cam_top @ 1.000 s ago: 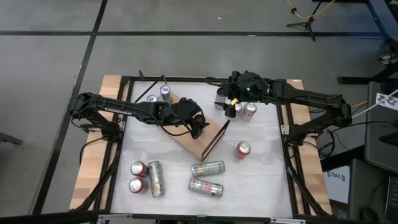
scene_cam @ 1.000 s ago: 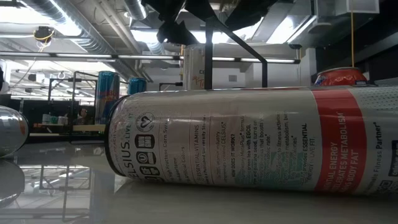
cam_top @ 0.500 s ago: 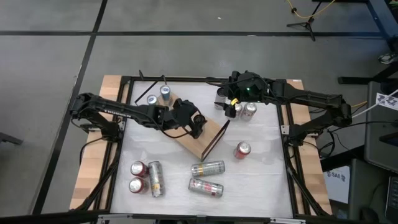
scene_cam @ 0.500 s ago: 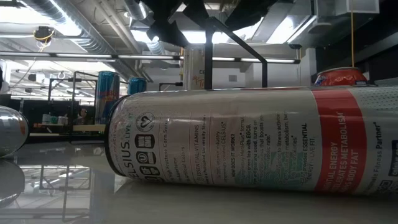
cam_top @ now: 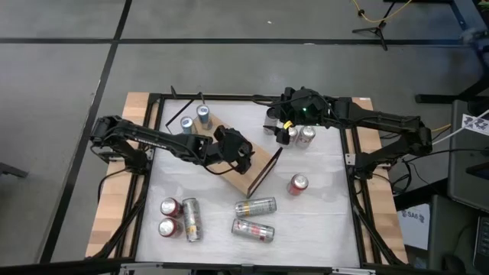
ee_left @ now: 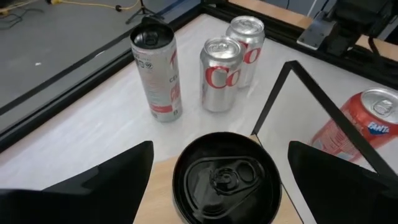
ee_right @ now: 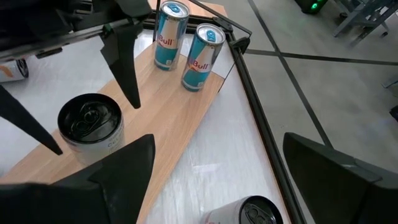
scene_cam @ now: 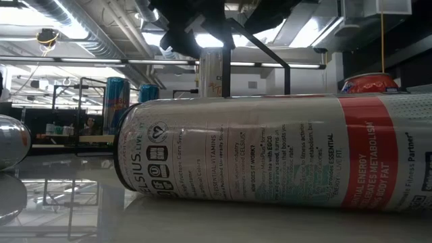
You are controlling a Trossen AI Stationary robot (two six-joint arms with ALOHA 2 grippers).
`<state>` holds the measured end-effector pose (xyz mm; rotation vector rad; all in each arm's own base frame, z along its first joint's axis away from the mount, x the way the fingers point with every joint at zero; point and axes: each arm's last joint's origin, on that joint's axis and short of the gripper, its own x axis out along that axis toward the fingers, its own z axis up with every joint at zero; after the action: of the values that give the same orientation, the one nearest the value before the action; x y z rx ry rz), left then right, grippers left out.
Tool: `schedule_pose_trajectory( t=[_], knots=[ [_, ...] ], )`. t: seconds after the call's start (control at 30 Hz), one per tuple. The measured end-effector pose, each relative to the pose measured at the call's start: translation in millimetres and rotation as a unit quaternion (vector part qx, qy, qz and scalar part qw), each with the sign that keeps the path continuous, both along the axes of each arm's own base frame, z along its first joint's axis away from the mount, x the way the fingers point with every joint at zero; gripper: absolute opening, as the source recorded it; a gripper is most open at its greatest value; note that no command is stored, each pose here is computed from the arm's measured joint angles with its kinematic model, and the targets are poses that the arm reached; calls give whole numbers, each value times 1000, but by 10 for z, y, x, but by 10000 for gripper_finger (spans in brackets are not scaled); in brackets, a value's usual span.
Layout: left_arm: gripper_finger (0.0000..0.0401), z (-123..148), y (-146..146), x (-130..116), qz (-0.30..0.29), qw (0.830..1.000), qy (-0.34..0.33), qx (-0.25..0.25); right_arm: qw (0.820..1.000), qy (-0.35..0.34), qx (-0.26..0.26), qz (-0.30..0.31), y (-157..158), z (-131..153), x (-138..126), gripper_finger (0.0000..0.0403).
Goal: Place canned beverage on shelf
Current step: Put the middle white-yellow soda can on the shelf
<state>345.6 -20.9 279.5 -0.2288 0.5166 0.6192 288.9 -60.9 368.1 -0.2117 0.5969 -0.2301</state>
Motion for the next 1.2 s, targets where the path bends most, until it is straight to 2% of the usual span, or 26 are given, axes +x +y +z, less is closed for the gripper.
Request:
schedule_pose_trajectory(
  t=[0.63,0.77,1.03,1.2],
  knots=[
    [361,-188,-3,42,17,999,38,-6,1000,0,0,0,0,-1,2,349],
    [334,-180,-3,45,17,999,34,-6,1000,0,0,0,0,-1,3,349],
    [251,-179,-8,45,4,999,38,-11,1000,0,0,0,1,-1,3,349],
    [237,-132,18,17,-21,998,51,3,1000,0,0,0,1,-1,3,349]
  ],
)
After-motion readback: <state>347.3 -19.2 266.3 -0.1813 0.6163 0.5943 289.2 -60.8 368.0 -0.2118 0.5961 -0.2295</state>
